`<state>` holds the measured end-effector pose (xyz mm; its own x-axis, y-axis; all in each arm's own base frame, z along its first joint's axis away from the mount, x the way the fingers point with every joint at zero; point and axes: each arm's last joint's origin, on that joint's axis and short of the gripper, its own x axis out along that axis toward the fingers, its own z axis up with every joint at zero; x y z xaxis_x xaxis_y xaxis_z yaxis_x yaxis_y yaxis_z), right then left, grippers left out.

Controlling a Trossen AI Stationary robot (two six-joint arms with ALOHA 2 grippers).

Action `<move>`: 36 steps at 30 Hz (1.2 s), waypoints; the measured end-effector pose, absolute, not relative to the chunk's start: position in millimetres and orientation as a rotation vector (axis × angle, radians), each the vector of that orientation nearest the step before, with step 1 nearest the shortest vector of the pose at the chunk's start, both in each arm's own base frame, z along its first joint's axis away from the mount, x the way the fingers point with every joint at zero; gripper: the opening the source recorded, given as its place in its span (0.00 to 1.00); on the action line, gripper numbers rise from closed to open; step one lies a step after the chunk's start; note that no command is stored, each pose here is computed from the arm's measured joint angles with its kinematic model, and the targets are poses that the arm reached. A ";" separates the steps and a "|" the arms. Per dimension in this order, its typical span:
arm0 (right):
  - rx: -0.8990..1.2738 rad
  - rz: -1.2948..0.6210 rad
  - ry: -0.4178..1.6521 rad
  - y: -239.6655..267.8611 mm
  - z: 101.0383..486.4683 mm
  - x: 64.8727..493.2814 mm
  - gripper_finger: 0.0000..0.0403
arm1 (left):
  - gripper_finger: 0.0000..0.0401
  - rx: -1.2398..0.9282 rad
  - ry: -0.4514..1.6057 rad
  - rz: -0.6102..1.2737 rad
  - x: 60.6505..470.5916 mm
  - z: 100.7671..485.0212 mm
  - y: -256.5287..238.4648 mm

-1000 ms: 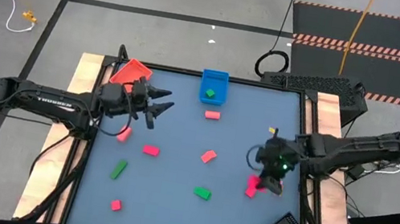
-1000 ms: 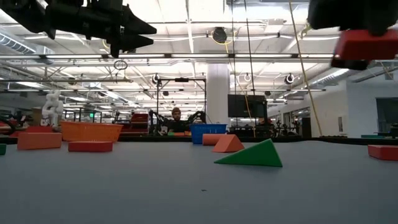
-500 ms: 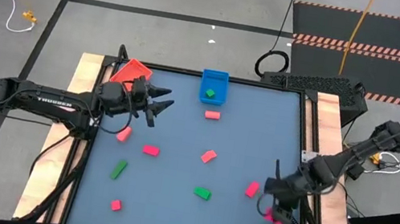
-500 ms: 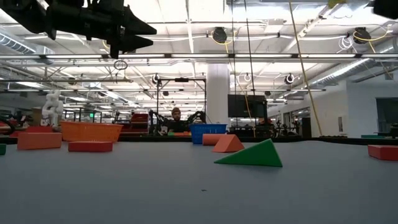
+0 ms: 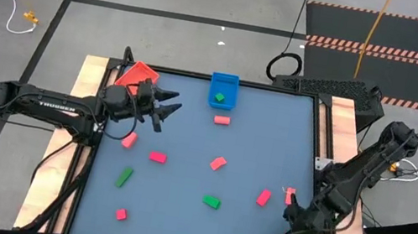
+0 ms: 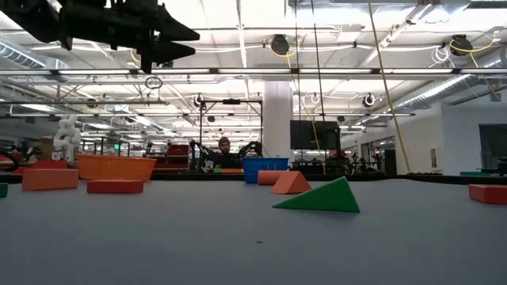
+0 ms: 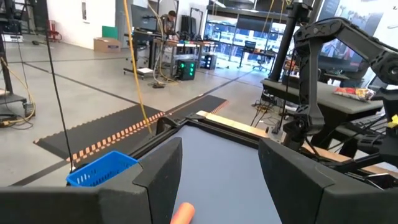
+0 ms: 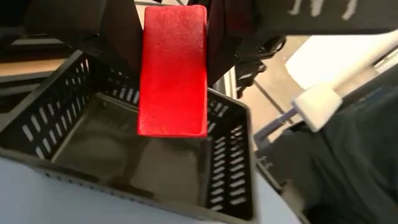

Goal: Sort & place blocks by color
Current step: Put the red block into the black bin

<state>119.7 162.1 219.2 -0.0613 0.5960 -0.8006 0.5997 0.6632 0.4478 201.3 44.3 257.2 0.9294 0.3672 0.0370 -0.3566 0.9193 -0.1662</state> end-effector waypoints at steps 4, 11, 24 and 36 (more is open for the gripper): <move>0.974 -0.062 1.754 165.4 215.6 116.8 0.37 | 0.53 -0.158 -0.085 0.371 201.2 258.8 44.2; 1.026 -0.111 1.762 167.8 215.8 116.0 0.40 | 0.53 -0.152 -0.086 0.371 201.2 259.1 44.3; 1.029 -0.086 1.674 162.6 216.7 125.6 0.41 | 0.53 -0.109 -0.083 0.372 201.2 259.5 44.3; 0.784 -0.114 1.342 130.4 213.1 154.9 0.41 | 0.53 -0.108 -0.070 0.373 201.3 258.3 44.2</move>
<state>154.9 130.4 213.1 0.2624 0.3542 -0.8976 0.5011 0.7449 0.4405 201.3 44.2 258.3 0.9290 0.3669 0.0479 -0.3595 0.9257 -0.1179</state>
